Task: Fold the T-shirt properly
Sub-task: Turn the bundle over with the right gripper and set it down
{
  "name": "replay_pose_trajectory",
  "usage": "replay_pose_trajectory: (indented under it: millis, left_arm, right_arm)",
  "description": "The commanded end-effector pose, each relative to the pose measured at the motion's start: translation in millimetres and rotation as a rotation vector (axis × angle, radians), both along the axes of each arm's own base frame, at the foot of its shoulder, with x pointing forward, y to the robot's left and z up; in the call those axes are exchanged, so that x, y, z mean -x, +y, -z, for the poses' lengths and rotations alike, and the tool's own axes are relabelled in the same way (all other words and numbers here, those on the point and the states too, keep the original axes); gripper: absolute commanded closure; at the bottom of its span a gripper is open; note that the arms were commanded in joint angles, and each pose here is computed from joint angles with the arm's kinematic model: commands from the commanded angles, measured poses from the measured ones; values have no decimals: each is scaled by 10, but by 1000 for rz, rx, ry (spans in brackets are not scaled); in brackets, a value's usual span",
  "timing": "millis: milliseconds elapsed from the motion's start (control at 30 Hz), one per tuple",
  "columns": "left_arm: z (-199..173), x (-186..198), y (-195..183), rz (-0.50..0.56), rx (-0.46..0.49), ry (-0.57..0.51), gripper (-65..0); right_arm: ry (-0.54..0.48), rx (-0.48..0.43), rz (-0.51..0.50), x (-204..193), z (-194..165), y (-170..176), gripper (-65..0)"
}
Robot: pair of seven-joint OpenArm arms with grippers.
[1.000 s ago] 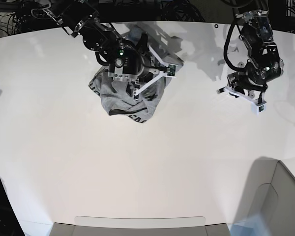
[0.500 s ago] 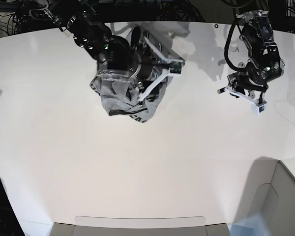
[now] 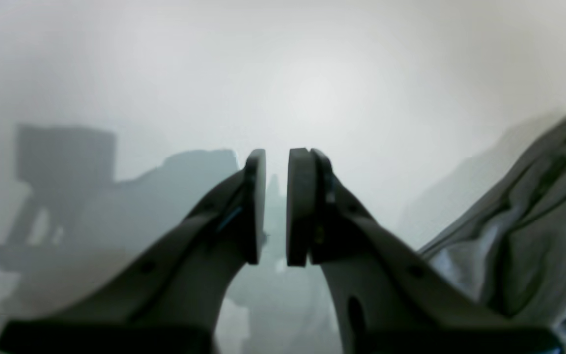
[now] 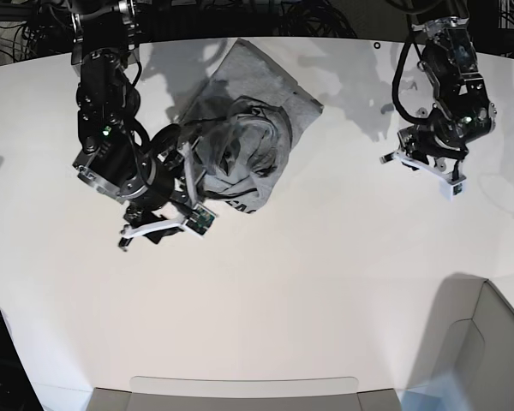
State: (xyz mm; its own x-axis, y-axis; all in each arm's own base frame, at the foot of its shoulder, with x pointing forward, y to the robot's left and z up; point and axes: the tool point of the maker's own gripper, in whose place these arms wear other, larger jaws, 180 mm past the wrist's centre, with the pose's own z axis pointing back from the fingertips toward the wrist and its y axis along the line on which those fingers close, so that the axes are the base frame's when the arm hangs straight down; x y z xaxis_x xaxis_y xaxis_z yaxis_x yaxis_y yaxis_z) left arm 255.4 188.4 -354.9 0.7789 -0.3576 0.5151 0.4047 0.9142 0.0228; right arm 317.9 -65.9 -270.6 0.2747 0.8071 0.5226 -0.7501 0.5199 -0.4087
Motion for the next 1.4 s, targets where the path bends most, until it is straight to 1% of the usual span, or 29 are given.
replay_pose_trajectory:
  millis: [0,100,233,367,433,500,567,600,633,700,833,933,1033,1133,1200,1267,1300,1367]
  left_arm:
    - [-80,-64,2,5,-1,-34,-78]
    - [-81,-69,-13,4,4,-36,-78]
    - [-85,-75,-13,4,4,-38,-78]
    - [-76,-64,-18,4,5,-34,-78]
    - [-76,-64,-18,4,5,-34,-78]
    - [-76,-64,-18,4,5,-34,-78]
    - [-76,-64,-18,4,5,-34,-78]
    - [-76,-64,-18,4,5,-34,-78]
    - [-76,-64,-18,4,5,-34,-78]
    - [-75,-64,-22,4,7,-34,-78]
    - [-75,-64,-22,4,7,-34,-78]
    - [-75,-64,-22,4,7,-34,-78]
    - [-56,-72,-48,0,18,-31,-78]
    - [60,-43,-42,-10,34,8,-77]
    - [192,6,-27,-21,48,54,-76]
    - [295,36,-16,-31,60,89,-76]
    - [299,8,-16,-33,65,89,-76]
    - [274,-36,-2,-38,66,79,-76]
  right_arm:
    - [-31,8,-16,-32,-70,-4,-311]
    - [-3,28,-6,40,38,-34,-311]
    - [36,38,-30,131,166,32,-311]
    - [126,67,-67,224,441,98,-311]
    - [171,106,-113,312,594,144,-295]
    - [194,145,-171,424,688,192,-226]
    - [202,160,-220,520,726,281,-105]
    - [205,156,-226,549,730,300,-25]
    - [202,149,-227,569,717,317,0]
    - [202,143,-251,660,712,362,0]
    - [182,169,-374,949,672,510,0]
    - [205,194,-465,1160,751,619,0]
    - [235,241,-547,1360,860,631,0]
    - [252,254,-606,1505,910,690,0]
    - [267,261,-661,1649,950,758,0]
    - [287,290,-716,1791,1015,744,0]
    - [299,304,-740,1860,1047,723,0]
    - [305,314,-750,1888,1066,697,0]
